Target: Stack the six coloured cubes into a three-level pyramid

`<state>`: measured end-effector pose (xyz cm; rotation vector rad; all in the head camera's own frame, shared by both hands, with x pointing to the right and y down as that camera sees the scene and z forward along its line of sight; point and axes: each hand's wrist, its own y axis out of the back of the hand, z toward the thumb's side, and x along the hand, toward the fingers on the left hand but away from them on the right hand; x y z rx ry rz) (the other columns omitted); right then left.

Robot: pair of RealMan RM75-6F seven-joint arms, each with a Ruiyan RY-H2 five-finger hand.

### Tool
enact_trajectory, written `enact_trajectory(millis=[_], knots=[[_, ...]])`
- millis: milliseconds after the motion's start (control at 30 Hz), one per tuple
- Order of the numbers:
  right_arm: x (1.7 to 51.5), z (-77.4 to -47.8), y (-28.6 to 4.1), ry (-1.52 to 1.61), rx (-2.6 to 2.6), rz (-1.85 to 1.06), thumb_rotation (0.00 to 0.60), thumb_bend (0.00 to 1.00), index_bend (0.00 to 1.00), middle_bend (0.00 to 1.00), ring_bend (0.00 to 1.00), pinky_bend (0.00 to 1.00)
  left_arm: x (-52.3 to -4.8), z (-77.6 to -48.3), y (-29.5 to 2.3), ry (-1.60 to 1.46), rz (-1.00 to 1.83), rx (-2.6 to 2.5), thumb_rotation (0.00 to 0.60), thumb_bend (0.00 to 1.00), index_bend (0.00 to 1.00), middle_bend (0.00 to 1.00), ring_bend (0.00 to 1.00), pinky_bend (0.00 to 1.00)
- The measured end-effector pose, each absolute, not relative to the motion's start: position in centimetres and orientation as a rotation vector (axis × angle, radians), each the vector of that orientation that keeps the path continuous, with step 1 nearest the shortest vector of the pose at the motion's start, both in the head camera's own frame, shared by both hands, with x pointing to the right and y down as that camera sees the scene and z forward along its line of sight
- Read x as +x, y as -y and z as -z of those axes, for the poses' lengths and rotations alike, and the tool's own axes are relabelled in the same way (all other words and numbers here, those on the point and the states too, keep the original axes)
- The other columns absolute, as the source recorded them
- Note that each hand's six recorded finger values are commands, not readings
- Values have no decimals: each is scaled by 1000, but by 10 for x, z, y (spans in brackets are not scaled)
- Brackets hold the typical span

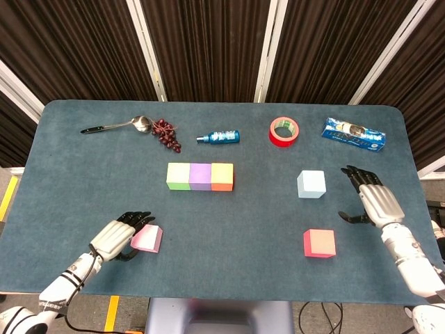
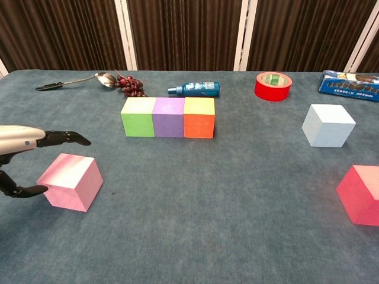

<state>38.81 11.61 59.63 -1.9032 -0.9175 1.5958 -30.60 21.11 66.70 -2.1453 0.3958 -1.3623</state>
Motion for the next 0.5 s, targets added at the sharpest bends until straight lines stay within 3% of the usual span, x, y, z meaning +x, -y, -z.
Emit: enact_trajectory(millis=[200,433,500], knots=[[393,-599,-119,934,-1900,-1612,600,345,112,118,43,110,-301,-675,-210,-405,1353,-2142,600,400,72,107,140,122],[396,-598,-121,948,-1894,-1619,600,345,113,118,43,110,-294,-679,-205,-466,1304,-2133,600,400,329,393,386,250],[398,-597,-121,957,-1891,-1623,600,344,113,118,43,110,-294,-678,-203,-494,1289,-2137,600,399,363,426,415,274]])
